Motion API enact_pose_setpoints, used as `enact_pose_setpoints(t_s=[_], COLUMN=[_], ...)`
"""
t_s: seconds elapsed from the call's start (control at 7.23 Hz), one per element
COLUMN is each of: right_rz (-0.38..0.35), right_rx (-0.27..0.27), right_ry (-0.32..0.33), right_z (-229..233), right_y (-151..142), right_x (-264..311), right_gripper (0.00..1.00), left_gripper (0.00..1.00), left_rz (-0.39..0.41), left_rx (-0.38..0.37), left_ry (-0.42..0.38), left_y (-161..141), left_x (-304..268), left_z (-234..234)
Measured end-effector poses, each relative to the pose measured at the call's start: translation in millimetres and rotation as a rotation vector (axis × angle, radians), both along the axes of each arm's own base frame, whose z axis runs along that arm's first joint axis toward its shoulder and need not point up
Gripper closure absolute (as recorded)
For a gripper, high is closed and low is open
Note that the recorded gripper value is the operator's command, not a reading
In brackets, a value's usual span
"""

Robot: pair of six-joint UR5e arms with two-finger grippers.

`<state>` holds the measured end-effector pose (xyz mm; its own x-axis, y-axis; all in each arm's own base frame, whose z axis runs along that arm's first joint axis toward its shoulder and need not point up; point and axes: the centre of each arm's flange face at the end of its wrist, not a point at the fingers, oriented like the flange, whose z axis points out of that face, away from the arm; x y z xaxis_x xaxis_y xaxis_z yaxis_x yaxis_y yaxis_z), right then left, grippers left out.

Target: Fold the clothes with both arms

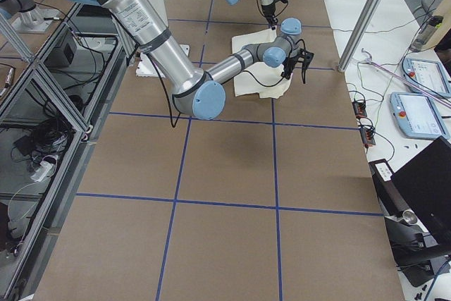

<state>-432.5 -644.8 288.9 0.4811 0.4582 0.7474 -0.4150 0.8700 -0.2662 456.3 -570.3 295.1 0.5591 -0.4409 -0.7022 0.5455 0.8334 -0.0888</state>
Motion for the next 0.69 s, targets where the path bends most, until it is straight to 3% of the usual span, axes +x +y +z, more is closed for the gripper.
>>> enact_pose_setpoints(t_s=[0.69], right_rz=[0.003], right_rx=[0.000], right_ry=[0.000], right_z=[3.3], right_y=[-10.3], right_x=[-4.1], right_gripper=[1.00], left_gripper=[1.00], left_rz=[-0.002], left_rx=[0.007], left_ry=[0.006], left_y=[-12.5], left_x=[7.4], left_z=[2.9])
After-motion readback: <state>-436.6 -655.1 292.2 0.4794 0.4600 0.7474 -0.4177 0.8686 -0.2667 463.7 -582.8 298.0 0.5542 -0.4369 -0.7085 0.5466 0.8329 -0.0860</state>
